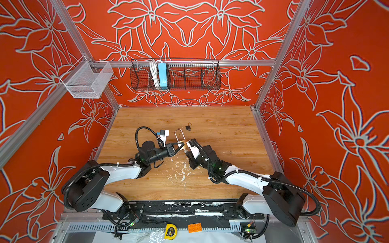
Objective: Unlock with the key
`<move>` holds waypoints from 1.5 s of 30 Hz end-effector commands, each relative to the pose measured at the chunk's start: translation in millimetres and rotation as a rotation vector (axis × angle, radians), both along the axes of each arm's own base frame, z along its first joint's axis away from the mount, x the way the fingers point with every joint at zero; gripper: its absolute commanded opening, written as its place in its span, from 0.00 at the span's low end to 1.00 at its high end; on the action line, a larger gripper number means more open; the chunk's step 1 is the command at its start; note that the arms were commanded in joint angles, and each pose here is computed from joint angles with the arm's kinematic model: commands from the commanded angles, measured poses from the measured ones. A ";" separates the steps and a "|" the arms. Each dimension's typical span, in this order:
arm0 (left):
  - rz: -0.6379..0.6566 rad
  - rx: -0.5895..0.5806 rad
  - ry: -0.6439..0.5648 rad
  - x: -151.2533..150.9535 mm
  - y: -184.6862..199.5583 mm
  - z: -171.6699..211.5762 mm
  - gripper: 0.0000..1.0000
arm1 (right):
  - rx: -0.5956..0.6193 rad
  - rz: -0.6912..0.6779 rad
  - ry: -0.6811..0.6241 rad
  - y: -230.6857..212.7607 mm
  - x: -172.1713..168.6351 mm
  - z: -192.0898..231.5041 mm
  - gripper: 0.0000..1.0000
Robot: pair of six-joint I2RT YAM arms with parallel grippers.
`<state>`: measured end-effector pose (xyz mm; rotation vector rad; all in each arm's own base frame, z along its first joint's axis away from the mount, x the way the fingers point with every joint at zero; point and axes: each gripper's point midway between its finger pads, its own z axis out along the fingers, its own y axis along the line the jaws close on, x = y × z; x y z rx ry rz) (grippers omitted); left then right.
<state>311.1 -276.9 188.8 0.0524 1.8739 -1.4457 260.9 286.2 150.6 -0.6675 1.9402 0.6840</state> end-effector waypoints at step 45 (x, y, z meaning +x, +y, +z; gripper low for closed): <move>0.190 0.190 0.007 18.2 22.5 -8.8 0.00 | 0.049 -0.042 -0.138 -21.5 -4.0 37.3 0.62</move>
